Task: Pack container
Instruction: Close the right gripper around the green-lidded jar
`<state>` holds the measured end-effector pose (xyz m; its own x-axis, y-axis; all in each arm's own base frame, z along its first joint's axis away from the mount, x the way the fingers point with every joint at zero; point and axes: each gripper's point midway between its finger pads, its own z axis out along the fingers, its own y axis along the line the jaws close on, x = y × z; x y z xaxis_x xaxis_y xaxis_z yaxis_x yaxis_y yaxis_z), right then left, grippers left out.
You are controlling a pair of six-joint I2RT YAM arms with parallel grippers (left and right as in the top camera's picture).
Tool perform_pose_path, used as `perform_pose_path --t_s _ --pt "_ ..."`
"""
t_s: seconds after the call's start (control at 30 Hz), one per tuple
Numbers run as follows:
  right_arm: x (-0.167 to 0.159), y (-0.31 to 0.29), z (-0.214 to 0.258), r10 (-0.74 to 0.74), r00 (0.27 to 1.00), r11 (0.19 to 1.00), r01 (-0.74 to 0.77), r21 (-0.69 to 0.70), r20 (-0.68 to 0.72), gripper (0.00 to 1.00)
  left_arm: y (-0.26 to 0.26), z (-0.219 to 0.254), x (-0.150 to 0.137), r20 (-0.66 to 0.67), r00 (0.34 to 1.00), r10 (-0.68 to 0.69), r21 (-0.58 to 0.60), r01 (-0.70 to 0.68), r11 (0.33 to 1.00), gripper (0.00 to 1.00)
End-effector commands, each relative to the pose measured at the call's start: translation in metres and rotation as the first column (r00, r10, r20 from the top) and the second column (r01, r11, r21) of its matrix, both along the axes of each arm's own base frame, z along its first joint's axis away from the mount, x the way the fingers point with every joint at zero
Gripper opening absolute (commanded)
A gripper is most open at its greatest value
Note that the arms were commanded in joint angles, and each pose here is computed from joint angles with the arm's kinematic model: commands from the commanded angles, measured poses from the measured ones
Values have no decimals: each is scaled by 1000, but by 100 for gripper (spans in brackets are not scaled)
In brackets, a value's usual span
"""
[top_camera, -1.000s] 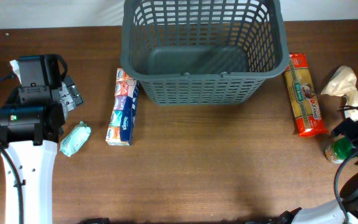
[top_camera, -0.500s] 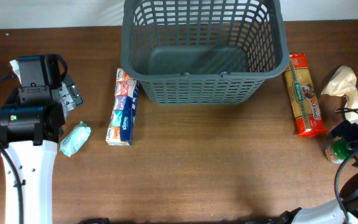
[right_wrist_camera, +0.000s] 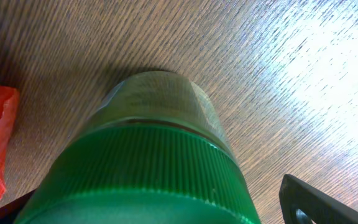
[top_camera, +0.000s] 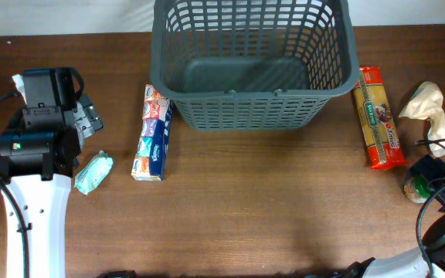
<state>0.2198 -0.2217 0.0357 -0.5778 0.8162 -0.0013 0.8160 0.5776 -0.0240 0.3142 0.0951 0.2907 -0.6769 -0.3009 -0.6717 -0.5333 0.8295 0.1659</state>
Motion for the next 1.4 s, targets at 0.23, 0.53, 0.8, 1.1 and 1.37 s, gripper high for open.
perform_pose_path --t_s 0.23,0.53,0.8,1.1,1.37 --pt "-4 -4 1 3 1000 1000 -3 -30 -16 99 2 10 -3 29 1000 8 7 -8 1000 100" --pt "-4 1 -20 -14 999 1000 15 28 -44 99 2 10 -3 29 1000 8 7 -8 1000 99" --pt "-2 -1 -24 -14 999 1000 15 23 -39 99 2 10 -3 29 1000 8 7 -8 1000 100" --pt "-2 5 -38 -13 998 997 17 72 -57 98 2 10 -3 29 1000 8 7 -8 1000 100" --pt "-1 5 -38 -22 998 997 25 72 -52 6 2 10 -3 29 1000 8 7 -8 1000 100"
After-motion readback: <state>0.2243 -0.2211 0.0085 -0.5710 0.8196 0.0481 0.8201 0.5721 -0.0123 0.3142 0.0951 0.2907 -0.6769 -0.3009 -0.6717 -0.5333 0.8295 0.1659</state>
